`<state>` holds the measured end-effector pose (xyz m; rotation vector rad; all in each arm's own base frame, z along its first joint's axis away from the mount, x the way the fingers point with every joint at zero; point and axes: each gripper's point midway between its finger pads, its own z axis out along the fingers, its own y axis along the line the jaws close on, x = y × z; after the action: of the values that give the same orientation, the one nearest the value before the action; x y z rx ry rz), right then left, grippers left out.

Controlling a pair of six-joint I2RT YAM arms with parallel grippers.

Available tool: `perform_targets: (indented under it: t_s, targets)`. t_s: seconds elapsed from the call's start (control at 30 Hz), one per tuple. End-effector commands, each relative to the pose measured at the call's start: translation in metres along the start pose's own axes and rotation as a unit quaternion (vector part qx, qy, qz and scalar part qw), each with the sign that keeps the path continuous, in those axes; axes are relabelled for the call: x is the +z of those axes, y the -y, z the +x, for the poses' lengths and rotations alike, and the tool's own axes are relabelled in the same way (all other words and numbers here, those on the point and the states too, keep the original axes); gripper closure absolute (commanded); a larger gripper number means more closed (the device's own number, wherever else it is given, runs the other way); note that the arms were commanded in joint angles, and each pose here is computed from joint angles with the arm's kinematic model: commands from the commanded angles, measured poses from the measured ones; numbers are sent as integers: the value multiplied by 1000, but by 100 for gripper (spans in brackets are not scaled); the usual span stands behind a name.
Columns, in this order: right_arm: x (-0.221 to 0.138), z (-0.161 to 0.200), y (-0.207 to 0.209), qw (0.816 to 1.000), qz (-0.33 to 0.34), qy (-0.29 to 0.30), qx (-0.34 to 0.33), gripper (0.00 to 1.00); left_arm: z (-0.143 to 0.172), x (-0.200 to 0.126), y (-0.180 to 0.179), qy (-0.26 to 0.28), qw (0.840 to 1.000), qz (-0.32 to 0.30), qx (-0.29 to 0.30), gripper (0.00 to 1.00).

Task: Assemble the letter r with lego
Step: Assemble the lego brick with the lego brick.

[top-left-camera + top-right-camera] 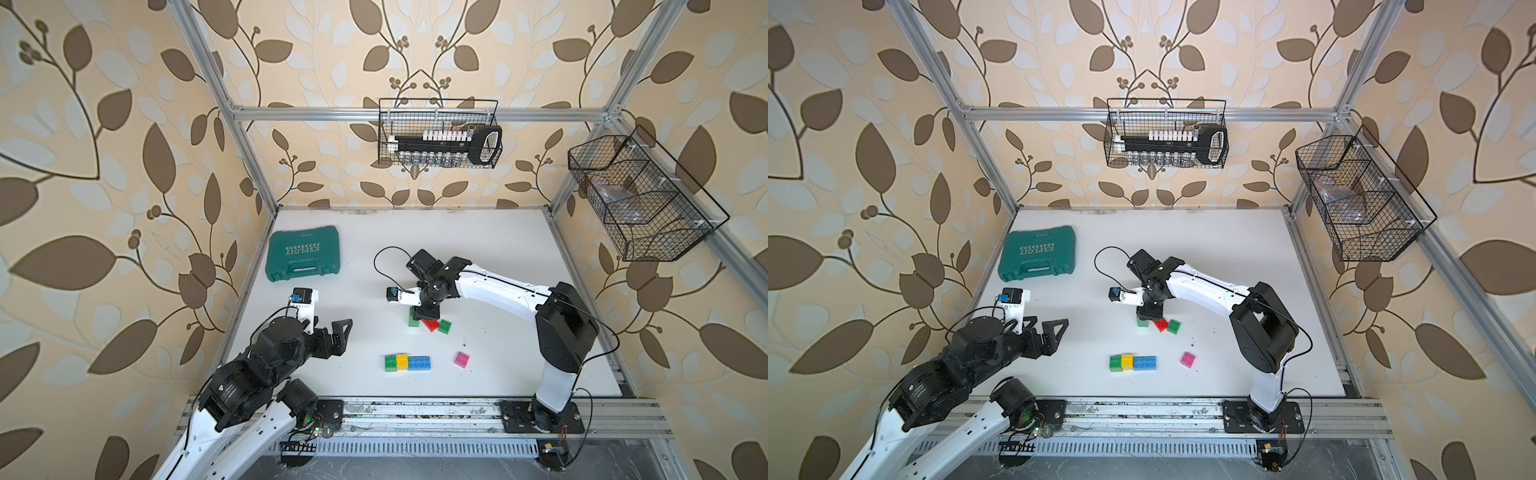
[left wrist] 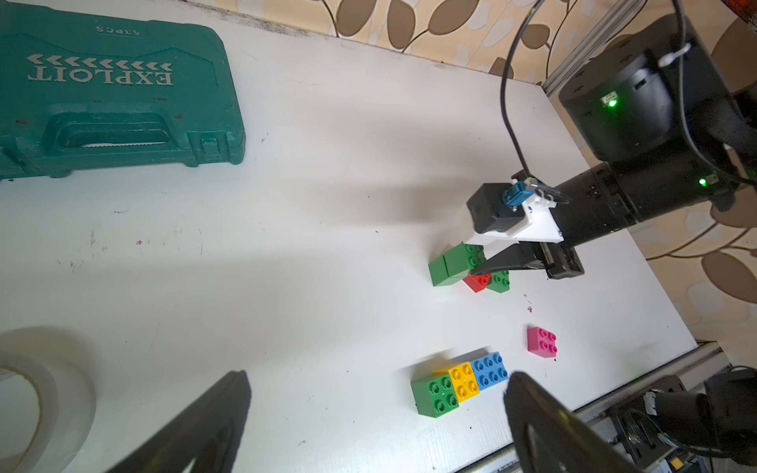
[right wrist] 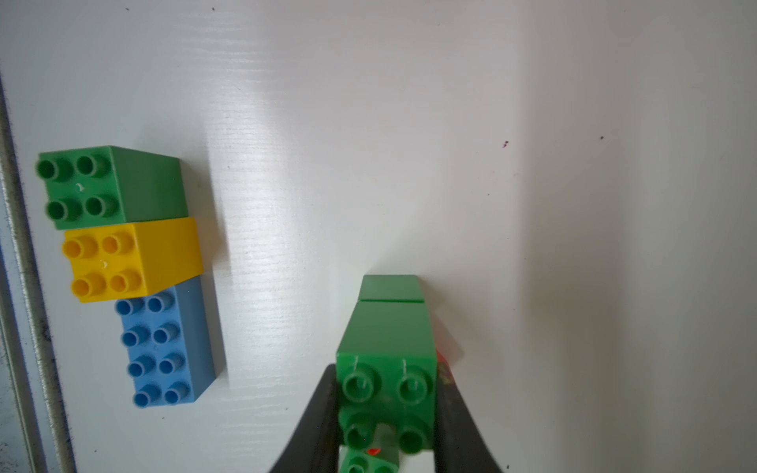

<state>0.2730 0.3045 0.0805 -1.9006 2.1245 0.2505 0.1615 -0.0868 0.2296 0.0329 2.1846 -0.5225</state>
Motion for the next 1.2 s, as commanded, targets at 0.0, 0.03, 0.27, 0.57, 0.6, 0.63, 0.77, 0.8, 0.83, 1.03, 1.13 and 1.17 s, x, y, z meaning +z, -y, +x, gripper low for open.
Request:
perform_targets:
  t_s: [0.0, 0.03, 0.27, 0.57, 0.6, 0.63, 0.77, 0.8, 0.83, 1.03, 1.13, 1.17]
  targets:
    - [12, 14, -5, 999, -17, -45, -1, 100, -4, 3, -1, 6, 1000, -5, 0, 1]
    - [13, 16, -5, 998, -19, -54, 1, 100, -4, 3, -1, 6, 1000, -6, 0, 1]
    - [26, 20, -4, 994, -38, -95, 40, 100, -3, 4, -1, 4, 1000, -6, 0, 1]
    - [46, 34, -5, 986, -54, -145, 61, 100, -4, 4, -1, 4, 1000, -8, 0, 1]
    - [49, 38, -6, 985, -56, -153, 63, 100, -3, 5, -1, 4, 1000, -8, 1, 1]
    - [53, 42, -7, 983, -59, -158, 65, 100, -4, 4, -1, 4, 1000, -7, 0, 1]
    - [62, 51, -6, 984, -45, -152, 80, 100, -3, 5, -1, 3, 1000, -8, 1, 1]
    - [64, 52, -7, 985, -44, -144, 86, 100, -2, 6, -1, 1, 1000, -8, 1, 1]
    - [65, 52, -6, 985, -41, -137, 91, 100, -2, 7, -1, 0, 1000, -8, 1, 1]
    - [74, 59, -2, 984, -31, -131, 114, 100, -1, 10, -1, -8, 1000, -12, 2, 1]
    - [80, 62, -2, 982, -42, -142, 119, 100, -1, 11, -2, -10, 1000, -14, 2, 1]
    - [81, 63, -1, 981, -43, -146, 120, 100, 0, 11, -2, -11, 1000, -15, 2, 1]
